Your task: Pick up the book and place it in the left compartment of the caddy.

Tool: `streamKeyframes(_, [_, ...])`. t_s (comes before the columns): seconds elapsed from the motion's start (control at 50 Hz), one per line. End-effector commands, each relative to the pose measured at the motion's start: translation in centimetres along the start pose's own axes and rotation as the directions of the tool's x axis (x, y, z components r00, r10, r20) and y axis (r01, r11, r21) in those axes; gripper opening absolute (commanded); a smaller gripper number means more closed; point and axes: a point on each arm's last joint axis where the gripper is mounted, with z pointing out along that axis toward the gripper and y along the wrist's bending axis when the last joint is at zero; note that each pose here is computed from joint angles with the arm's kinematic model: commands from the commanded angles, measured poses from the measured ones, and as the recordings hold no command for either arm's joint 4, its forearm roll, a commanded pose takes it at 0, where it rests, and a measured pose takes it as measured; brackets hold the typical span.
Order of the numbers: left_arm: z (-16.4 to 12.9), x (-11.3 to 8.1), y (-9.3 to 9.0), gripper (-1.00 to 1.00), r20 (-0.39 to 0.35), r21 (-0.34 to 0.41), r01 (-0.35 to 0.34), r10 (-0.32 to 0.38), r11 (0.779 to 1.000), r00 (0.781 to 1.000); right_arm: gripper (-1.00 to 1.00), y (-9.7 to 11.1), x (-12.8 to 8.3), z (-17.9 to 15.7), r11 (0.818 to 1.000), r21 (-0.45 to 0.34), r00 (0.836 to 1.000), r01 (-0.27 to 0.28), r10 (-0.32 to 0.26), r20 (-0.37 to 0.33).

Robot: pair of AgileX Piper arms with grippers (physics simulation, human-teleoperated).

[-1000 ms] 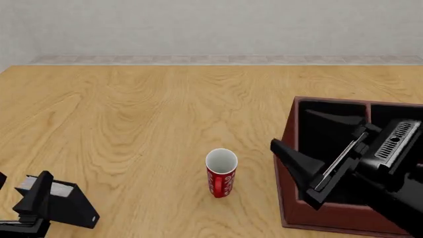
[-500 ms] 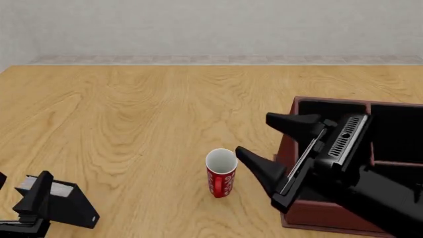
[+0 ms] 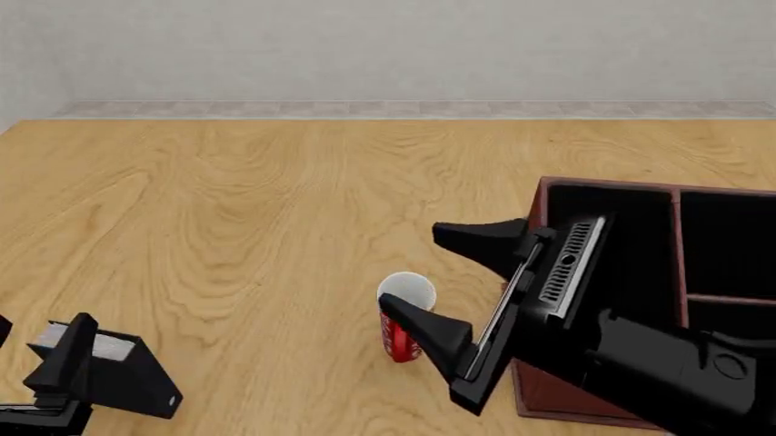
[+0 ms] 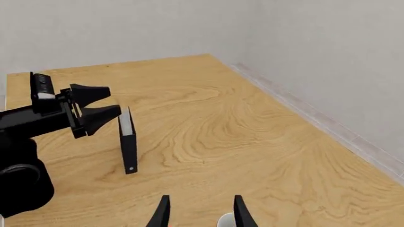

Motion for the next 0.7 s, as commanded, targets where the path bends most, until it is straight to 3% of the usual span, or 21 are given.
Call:
streamKeyframes(0.02, [0.0,0.0,0.0,1.00,0.000,0.000,0.000,0.000,1.000,1.000,1.00,1.1,0.1,1.1,0.999,-0.053,1.000,0.004,-0.005,-0.010])
streamKeyframes(0.7, [0.0,0.0,0.0,1.00,0.000,0.000,0.000,0.000,1.000,1.000,1.00,3.7,0.0,3.9,0.989,-0.150,1.000,0.004,-0.008,-0.024])
